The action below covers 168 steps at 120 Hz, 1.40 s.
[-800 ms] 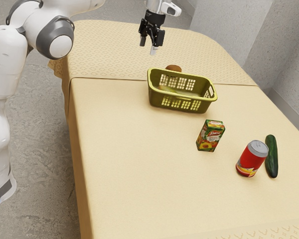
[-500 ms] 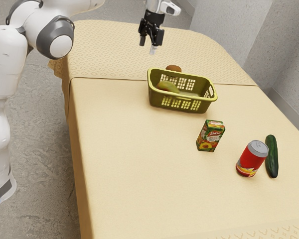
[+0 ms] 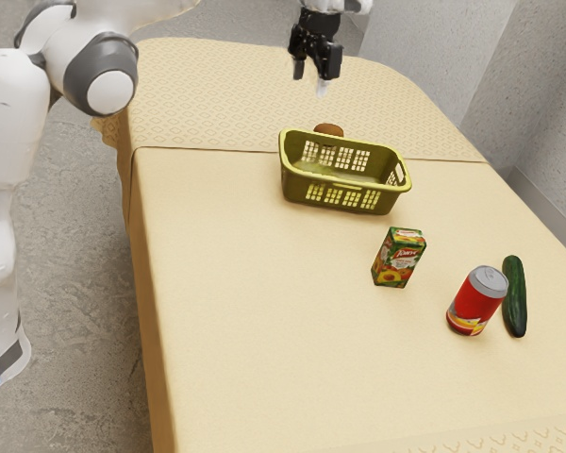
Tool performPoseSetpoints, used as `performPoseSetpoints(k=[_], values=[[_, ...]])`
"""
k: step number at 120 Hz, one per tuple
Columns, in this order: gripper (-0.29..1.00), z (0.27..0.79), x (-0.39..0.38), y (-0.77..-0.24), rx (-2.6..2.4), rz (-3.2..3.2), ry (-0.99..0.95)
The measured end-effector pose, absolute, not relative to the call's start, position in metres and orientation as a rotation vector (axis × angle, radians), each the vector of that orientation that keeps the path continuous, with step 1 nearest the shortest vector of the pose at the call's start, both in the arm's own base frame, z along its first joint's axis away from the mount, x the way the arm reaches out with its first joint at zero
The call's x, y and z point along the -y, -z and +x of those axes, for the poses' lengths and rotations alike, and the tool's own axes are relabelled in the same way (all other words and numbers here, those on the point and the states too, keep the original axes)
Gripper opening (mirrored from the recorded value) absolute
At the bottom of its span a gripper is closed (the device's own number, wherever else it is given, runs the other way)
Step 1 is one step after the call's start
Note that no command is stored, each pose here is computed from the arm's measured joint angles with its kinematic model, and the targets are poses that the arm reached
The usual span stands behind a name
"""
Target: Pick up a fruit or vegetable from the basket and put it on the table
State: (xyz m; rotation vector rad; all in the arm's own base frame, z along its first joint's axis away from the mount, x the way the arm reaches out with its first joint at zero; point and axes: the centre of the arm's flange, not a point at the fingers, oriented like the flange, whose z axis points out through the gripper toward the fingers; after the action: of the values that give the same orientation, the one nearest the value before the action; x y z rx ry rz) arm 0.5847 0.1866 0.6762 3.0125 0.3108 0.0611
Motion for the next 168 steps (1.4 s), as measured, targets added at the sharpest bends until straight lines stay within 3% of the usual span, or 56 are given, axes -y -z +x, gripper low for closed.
performPoseSetpoints(k=[23, 168], values=[[0.70, 0.622, -0.166, -0.633, -0.300, 3.012, -0.058], [0.70, 0.642, -0.197, -0.523, -0.290, 3.003, 0.096]])
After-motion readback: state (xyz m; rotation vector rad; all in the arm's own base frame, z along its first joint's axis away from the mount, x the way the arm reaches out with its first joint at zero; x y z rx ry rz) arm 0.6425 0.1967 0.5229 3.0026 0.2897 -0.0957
